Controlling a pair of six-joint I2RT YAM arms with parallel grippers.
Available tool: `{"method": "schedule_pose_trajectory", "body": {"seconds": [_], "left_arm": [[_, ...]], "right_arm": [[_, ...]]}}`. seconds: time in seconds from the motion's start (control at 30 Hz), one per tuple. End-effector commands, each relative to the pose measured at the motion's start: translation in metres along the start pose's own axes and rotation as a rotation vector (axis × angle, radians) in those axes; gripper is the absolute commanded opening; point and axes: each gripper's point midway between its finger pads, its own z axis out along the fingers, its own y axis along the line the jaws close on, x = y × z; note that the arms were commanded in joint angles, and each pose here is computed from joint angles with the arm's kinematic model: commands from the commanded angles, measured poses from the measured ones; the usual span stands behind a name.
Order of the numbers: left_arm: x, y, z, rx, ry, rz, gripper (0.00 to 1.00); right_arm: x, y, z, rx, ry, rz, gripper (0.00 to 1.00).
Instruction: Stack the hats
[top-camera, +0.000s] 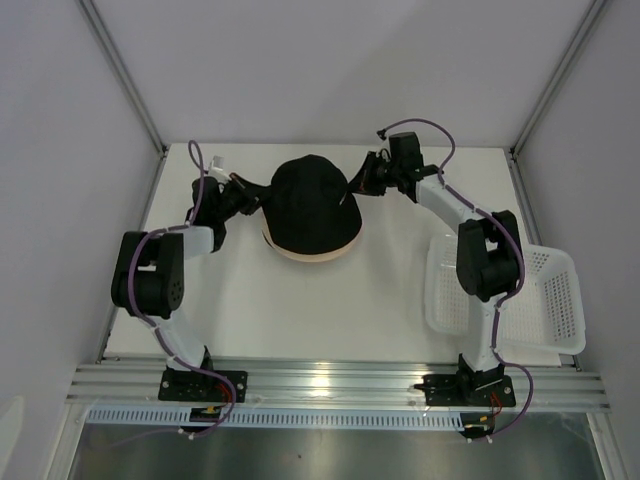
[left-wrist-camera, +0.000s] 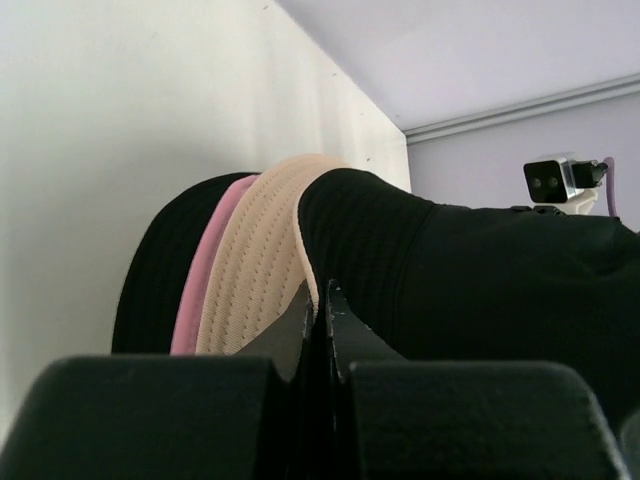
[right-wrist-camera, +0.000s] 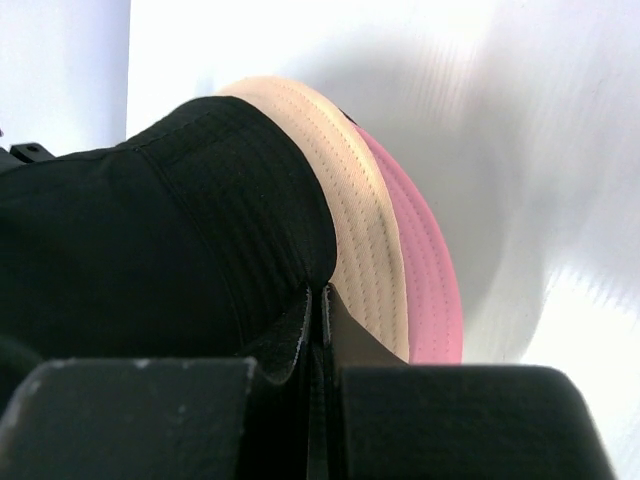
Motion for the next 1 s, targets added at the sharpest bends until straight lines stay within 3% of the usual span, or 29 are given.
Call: {"method": "schedule_pose_trajectory", "body": {"seconds": [0.0, 0.1, 0.4, 0.5, 0.53, 0.6, 0.7, 0.77, 0.8, 0.83, 0.93, 0.97], "left_arm": [[0.016, 0.042, -0.018, -0.15, -0.012, -0.03, 0.01], [0.025, 0.055, -0.029, -0.207, -0.01, -0.028, 0.01], [0.033, 0.043, -0.026, -0.035, -0.023, -0.002, 0.01], [0.029, 0.034, -0.024, -0.007, -0.021, 0.017, 0.06], [0.028, 0.032, -0.024, -0.013, -0.019, 0.018, 0.16], [0.02, 0.022, -0.029, -0.023, -0.038, 0.032, 0.27], [0.014, 0.014, -0.039, -0.051, -0.065, 0.042, 0.61], [0.014, 0.015, -0.048, -0.085, -0.075, 0.028, 0.73], [0.01, 0.004, -0.056, -0.079, -0.096, 0.038, 0.88], [0.013, 0.01, -0.063, -0.126, -0.089, 0.017, 0.94], [0.006, 0.011, -0.09, -0.25, -0.132, 0.008, 0.99], [-0.002, 0.013, -0.097, -0.303, -0.169, 0.013, 0.99]], "right_arm": [[0.01, -0.029, 0.003, 0.097, -0.014, 0.015, 0.0], [0.011, -0.033, 0.003, 0.112, -0.025, 0.013, 0.0], [0.015, -0.045, 0.0, 0.147, -0.085, 0.0, 0.0], [0.011, -0.045, -0.004, 0.167, -0.094, -0.024, 0.0], [0.007, -0.041, -0.009, 0.164, -0.105, -0.034, 0.0], [0.002, -0.036, -0.014, 0.163, -0.121, -0.054, 0.01], [-0.001, -0.03, -0.02, 0.164, -0.131, -0.098, 0.02], [0.003, -0.03, -0.021, 0.176, -0.121, -0.101, 0.03], [0.01, -0.032, -0.02, 0.177, -0.107, -0.092, 0.05], [0.014, -0.033, -0.02, 0.176, -0.099, -0.084, 0.08], [0.028, -0.036, -0.022, 0.177, -0.083, -0.073, 0.46], [0.026, -0.033, -0.027, 0.177, -0.097, -0.077, 0.66]]}}
